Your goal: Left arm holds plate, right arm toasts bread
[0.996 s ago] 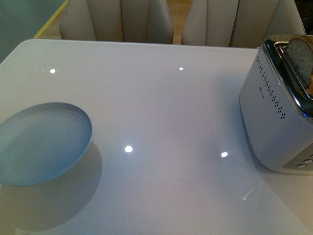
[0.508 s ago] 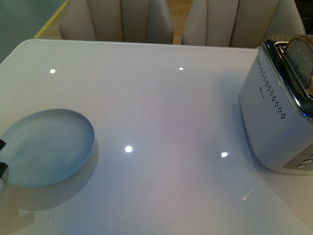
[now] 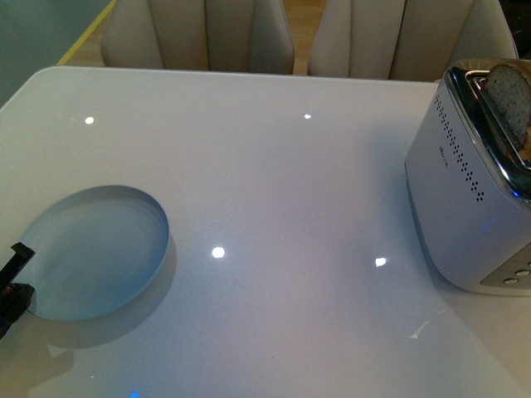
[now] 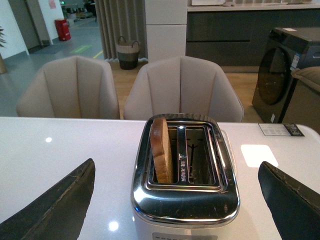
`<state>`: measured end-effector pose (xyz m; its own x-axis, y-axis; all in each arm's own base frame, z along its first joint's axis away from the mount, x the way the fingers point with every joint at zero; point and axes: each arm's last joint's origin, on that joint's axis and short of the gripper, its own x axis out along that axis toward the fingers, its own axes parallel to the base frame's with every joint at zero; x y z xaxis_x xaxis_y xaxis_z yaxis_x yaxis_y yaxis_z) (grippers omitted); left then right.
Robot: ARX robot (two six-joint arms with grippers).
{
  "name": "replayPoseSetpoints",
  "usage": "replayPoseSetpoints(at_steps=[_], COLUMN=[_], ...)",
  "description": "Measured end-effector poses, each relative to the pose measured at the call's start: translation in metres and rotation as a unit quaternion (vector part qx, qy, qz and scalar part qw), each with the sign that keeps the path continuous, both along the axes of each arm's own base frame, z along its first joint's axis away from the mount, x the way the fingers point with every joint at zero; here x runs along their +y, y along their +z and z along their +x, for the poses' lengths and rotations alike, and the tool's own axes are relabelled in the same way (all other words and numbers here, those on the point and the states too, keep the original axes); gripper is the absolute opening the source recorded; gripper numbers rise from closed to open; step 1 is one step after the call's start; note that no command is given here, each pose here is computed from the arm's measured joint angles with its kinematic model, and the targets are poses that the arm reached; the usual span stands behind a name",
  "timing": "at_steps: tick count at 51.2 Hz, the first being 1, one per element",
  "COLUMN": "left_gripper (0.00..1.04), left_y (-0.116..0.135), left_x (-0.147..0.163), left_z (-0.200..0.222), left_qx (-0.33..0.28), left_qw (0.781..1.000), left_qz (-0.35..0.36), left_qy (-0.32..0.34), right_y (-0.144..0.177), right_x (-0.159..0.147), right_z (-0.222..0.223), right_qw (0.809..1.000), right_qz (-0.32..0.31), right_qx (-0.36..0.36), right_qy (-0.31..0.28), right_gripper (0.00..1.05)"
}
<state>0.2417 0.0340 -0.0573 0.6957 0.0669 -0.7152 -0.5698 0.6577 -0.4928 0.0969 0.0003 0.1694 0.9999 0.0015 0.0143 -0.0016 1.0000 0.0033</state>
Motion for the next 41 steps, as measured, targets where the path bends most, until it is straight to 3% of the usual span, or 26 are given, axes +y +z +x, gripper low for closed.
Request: replayPoseSetpoints(at_steps=[3,15,24,32,41], left_gripper=[0.04,0.37,0.74,0.98,0.97], left_y=[0.000,0.003,0.023,0.043,0.084], left_x=[0.000,0.000,0.000,-0.001,-0.006], left_z=[0.000,0.000,-0.001,-0.003,-0.009], left_qx=[0.000,-0.003,-0.022,-0.037,-0.063], left_qw=[1.000,1.000,1.000,0.999,0.998], left_qz=[-0.004,-0.011,-0.012,-0.004,0.030], left_qy=[0.004,0.002,0.011,0.014,0.005], right_y=[0.000,0.000,0.000,0.000,0.000], right_x=[0.000,0.000,0.000,0.000,0.000], right_z=[0.000,0.000,0.000,0.000,0.000], right_qw=[1.000,1.000,1.000,1.000,1.000], right_qz=[0.000,0.000,0.000,0.000,0.000], right_qx=[0.000,0.000,0.000,0.000,0.000], right_qy=[0.000,0.000,0.000,0.000,0.000], right_gripper=[0.96,0.96,0.96,0.96,0.96])
